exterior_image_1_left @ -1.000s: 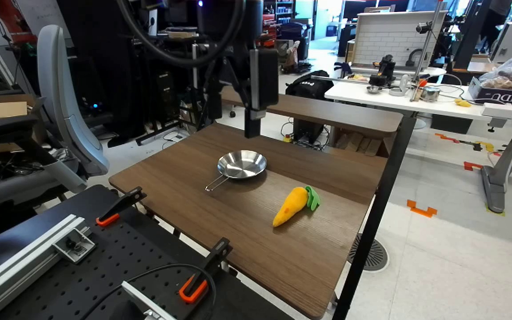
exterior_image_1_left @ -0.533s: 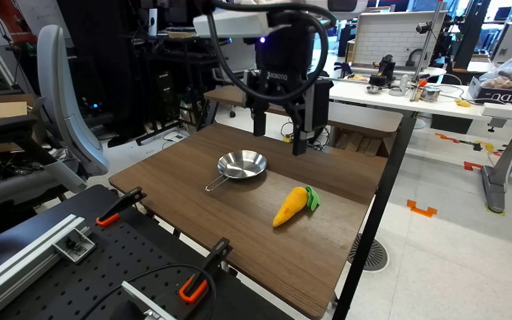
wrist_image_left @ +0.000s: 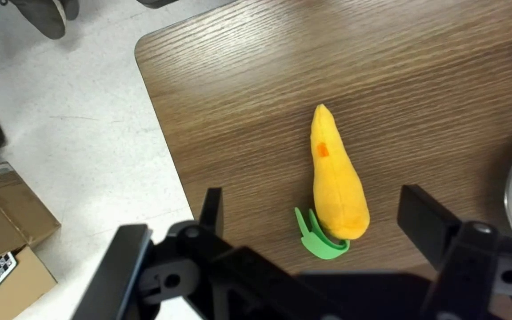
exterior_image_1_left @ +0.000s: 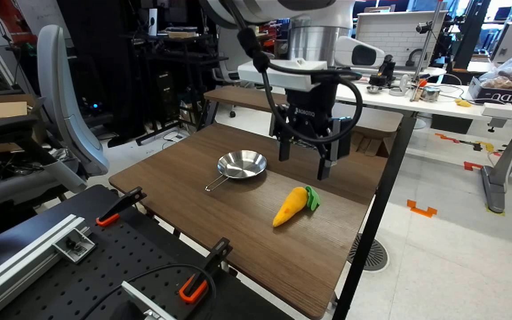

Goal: Put the carrot plush toy on the pan

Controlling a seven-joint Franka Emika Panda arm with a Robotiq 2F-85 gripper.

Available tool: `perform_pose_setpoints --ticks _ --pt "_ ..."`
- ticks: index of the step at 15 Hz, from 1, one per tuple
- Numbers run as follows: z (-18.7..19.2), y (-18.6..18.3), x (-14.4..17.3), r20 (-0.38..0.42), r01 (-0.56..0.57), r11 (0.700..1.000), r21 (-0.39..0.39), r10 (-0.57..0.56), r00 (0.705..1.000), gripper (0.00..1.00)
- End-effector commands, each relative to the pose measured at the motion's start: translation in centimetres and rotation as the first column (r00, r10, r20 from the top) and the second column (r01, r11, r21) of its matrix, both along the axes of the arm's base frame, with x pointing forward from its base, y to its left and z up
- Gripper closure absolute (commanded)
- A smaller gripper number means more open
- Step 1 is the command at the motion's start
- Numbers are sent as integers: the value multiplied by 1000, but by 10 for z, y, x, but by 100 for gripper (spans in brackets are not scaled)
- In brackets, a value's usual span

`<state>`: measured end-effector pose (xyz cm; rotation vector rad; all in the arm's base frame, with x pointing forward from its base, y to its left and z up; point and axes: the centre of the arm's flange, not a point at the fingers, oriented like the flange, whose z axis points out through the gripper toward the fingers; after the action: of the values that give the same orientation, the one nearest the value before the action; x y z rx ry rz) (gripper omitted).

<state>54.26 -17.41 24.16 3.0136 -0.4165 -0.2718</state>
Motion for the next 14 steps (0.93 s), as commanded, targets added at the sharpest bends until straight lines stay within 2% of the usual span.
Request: perform_pose_setpoints --ticks 1,7,14 --pt "-31 -5 28 -10 -26 999 -35 26 1000 0" --pt "-64 13 43 -29 -88 994 -64 86 996 0" --pt "-100 38 46 -31 -151 986 -69 149 988 0"
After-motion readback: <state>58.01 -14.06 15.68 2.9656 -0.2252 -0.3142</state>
